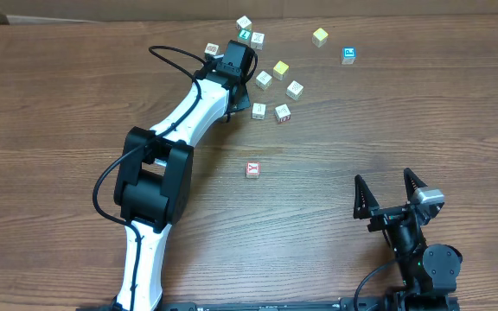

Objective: Form a tower
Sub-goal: 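Carry the blue-lettered block over the red Y block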

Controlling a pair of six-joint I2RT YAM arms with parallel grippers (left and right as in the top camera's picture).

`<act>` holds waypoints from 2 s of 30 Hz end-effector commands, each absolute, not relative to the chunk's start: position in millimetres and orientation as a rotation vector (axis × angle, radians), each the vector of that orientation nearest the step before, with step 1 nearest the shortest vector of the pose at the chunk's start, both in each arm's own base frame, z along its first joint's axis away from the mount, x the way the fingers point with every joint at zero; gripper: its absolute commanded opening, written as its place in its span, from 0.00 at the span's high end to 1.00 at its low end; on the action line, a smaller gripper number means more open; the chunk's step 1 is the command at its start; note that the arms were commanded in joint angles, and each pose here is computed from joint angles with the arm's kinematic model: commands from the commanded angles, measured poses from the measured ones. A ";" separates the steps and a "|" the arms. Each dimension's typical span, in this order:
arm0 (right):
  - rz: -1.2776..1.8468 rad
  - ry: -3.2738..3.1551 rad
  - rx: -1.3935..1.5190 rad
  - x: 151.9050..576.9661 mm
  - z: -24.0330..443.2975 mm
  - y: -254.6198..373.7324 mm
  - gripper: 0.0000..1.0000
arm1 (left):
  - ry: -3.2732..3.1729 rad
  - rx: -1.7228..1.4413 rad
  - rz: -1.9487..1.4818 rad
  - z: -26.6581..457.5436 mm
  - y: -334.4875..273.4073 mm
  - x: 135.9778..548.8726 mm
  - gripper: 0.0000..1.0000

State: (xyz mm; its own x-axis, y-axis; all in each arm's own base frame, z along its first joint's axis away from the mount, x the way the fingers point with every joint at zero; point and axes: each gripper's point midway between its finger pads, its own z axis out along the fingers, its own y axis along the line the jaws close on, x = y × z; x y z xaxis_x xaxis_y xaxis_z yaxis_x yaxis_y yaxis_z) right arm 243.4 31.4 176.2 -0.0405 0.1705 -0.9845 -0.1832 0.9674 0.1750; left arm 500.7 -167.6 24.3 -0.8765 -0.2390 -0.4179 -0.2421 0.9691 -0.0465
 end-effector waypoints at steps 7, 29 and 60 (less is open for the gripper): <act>0.286 1.584 -0.013 243.5 174.1 32.4 0.00 | 2.578 -0.263 -0.110 157.9 -172.7 472.7 0.75; 0.286 1.584 -0.014 243.4 174.1 32.5 0.00 | 2.824 0.000 -0.017 117.0 -230.2 323.0 0.77; 0.286 1.584 -0.013 243.4 174.1 32.5 0.00 | 2.697 -0.009 0.014 55.3 -224.4 331.7 0.75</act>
